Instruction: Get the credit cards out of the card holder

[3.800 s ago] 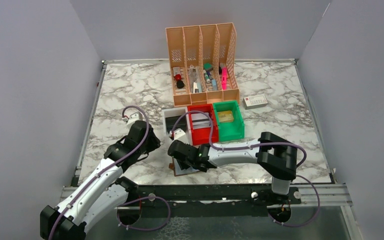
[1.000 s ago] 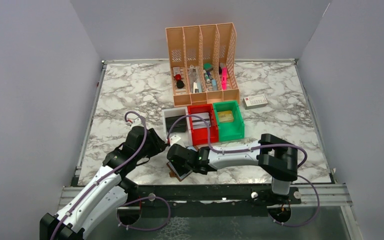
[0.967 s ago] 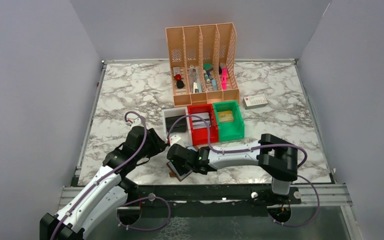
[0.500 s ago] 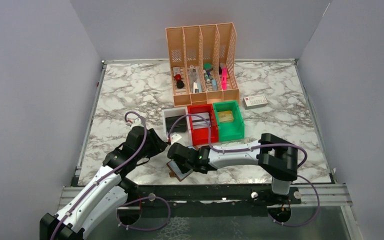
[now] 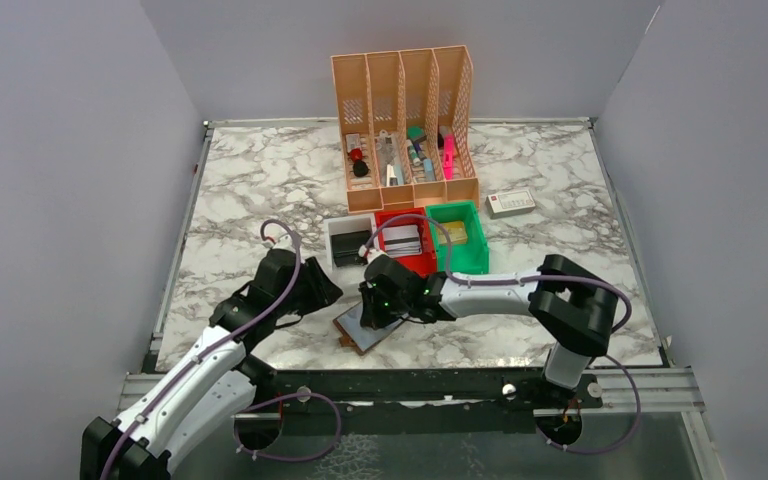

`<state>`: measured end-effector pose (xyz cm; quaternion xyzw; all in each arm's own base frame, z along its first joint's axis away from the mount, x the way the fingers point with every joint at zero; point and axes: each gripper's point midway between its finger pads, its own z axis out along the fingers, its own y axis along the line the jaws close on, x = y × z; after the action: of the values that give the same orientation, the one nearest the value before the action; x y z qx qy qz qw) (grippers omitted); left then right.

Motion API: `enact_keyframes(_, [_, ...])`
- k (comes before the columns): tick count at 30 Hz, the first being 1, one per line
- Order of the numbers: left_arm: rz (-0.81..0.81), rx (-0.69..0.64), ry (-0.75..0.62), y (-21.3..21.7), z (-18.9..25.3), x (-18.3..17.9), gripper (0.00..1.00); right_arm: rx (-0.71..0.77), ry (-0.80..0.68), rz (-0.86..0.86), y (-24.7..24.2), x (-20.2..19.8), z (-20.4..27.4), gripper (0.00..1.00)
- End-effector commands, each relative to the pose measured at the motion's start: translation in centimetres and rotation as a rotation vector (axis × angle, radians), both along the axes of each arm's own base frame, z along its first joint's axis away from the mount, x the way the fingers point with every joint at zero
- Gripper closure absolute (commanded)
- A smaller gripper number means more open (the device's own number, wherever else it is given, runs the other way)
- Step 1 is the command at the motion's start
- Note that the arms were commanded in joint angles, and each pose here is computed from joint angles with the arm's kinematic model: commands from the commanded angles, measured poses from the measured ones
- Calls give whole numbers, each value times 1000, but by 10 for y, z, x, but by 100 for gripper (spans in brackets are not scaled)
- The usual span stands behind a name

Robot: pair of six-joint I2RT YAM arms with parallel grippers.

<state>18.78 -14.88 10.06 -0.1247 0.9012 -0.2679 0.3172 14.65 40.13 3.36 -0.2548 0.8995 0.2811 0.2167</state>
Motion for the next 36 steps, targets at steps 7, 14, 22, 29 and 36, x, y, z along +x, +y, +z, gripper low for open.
enact_keyframes(7, [-250, -145, 10, -44, 6, -11, 50, 258, 185, -17, 3, 0, 23, 99])
enact_keyframes(14, [-306, -183, 38, -53, 2, -19, 51, 309, 232, -41, -3, 3, 22, 99])
enact_keyframes(22, [-303, -198, 43, -52, 0, -23, 51, 322, 232, -70, -11, 11, 22, 99])
enact_keyframes(29, [-315, -201, 77, -53, -7, -29, 51, 323, 232, -91, -16, 15, 21, 99])
enact_keyframes(36, [-301, -185, 95, -51, -10, -29, 50, 321, 225, -109, -21, 19, 21, 99])
